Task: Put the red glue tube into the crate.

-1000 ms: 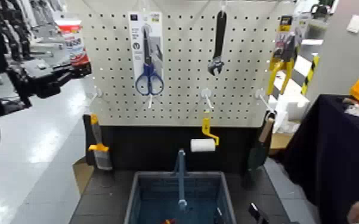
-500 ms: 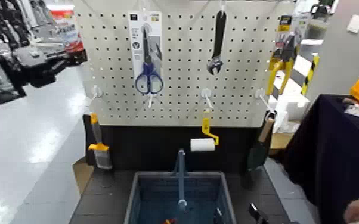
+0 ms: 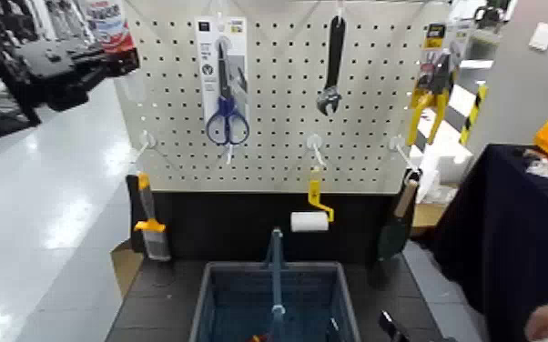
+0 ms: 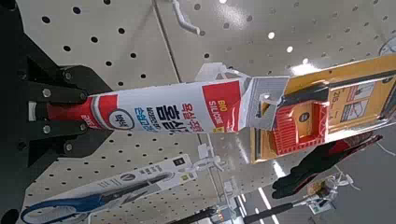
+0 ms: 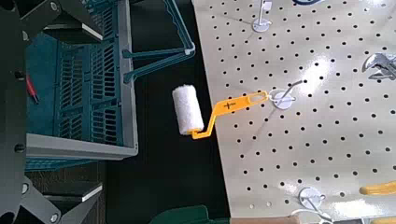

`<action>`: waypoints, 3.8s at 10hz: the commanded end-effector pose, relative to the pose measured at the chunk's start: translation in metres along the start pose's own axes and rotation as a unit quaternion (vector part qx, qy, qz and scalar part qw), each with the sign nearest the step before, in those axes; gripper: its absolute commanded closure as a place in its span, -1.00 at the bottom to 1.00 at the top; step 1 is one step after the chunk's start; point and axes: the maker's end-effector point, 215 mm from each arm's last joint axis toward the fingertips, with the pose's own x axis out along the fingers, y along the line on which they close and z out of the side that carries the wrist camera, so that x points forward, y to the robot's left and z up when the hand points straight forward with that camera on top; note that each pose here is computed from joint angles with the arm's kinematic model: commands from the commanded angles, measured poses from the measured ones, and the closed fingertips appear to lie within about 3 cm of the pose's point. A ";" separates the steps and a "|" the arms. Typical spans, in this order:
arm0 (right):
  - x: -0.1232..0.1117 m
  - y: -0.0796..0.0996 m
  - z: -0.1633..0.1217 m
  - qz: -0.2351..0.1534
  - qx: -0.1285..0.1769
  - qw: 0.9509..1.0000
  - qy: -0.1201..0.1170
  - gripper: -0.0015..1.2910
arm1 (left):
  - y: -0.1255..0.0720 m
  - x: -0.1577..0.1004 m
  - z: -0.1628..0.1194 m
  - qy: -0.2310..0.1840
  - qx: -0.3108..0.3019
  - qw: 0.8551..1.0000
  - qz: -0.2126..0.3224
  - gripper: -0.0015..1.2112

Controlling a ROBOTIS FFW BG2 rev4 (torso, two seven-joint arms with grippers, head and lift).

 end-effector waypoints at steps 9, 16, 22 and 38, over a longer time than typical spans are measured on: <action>-0.001 0.001 -0.002 0.002 -0.001 1.000 0.003 -0.71 | -0.101 0.039 -0.052 -0.018 -0.113 0.991 -0.073 0.83; -0.001 0.001 -0.004 0.002 0.000 1.000 0.007 -0.71 | -0.180 0.042 -0.124 0.009 -0.224 0.969 -0.105 0.83; -0.002 0.000 -0.005 0.001 0.002 1.000 0.009 -0.71 | -0.248 0.029 -0.201 0.066 -0.312 0.940 -0.124 0.83; -0.003 -0.001 -0.008 0.001 0.010 1.000 0.010 -0.71 | -0.327 -0.010 -0.318 0.207 -0.354 0.899 -0.156 0.82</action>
